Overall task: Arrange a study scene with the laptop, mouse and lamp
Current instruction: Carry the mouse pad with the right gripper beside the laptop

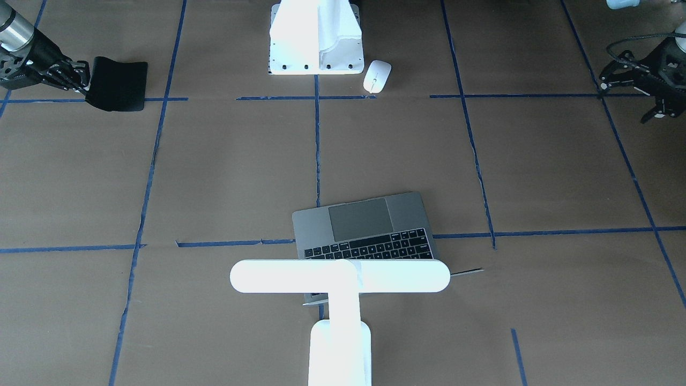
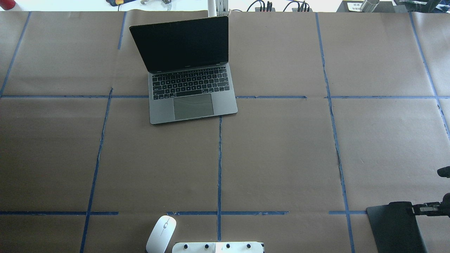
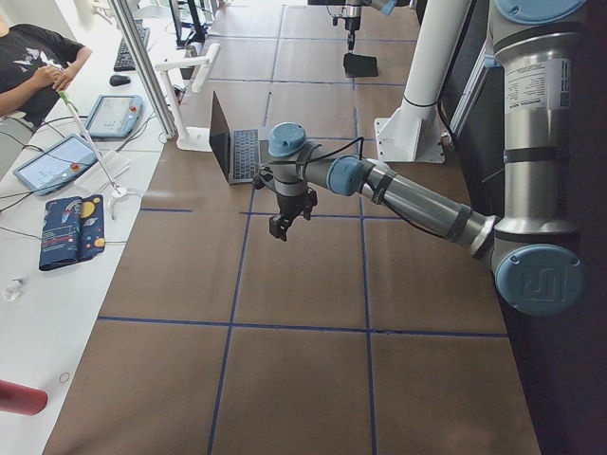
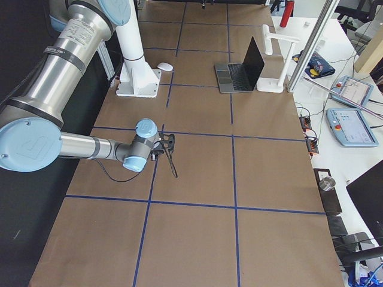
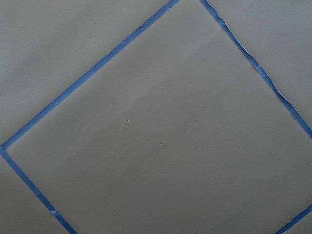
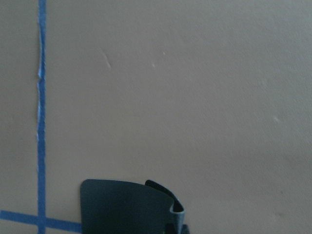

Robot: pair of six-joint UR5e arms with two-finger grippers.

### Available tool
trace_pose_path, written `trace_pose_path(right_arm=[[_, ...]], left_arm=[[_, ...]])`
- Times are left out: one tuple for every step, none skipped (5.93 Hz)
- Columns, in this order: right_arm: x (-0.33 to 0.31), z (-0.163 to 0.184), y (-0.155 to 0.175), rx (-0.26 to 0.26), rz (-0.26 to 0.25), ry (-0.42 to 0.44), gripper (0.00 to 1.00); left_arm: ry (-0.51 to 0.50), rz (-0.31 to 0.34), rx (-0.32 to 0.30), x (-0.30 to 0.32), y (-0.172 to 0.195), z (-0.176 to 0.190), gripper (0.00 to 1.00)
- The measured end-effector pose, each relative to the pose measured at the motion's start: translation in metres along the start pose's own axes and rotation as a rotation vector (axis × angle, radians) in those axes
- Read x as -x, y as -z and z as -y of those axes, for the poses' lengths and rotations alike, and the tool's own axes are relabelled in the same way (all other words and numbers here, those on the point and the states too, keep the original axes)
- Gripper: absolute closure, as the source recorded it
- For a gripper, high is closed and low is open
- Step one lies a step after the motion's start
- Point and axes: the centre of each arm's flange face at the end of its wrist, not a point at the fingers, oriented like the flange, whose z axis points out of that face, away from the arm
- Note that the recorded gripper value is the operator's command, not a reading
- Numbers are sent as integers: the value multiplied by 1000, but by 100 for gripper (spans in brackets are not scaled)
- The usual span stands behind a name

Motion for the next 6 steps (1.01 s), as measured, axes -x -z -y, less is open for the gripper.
trace_pose_path(right_arm=[[17,24,-7,-36,17,-14,100],[43,53,-19,-70,23,-42,100],[75,83,-29,-100,26,-79,100],[112,114,-39,-126,12,-112,100],[157,148,-47,-147,-20,-146,100],[200,181,-52,-159,-57,-185,100]], left_arm=[[0,0,0,0,0,0,0],[0,-1,-1,0,0,0,0],[-1,-1,-1,0,0,0,0],[-1,-1,-1,0,0,0,0],[-1,-5,-2,-1,1,1,0],[0,-17,-5,-2,1,1,0]])
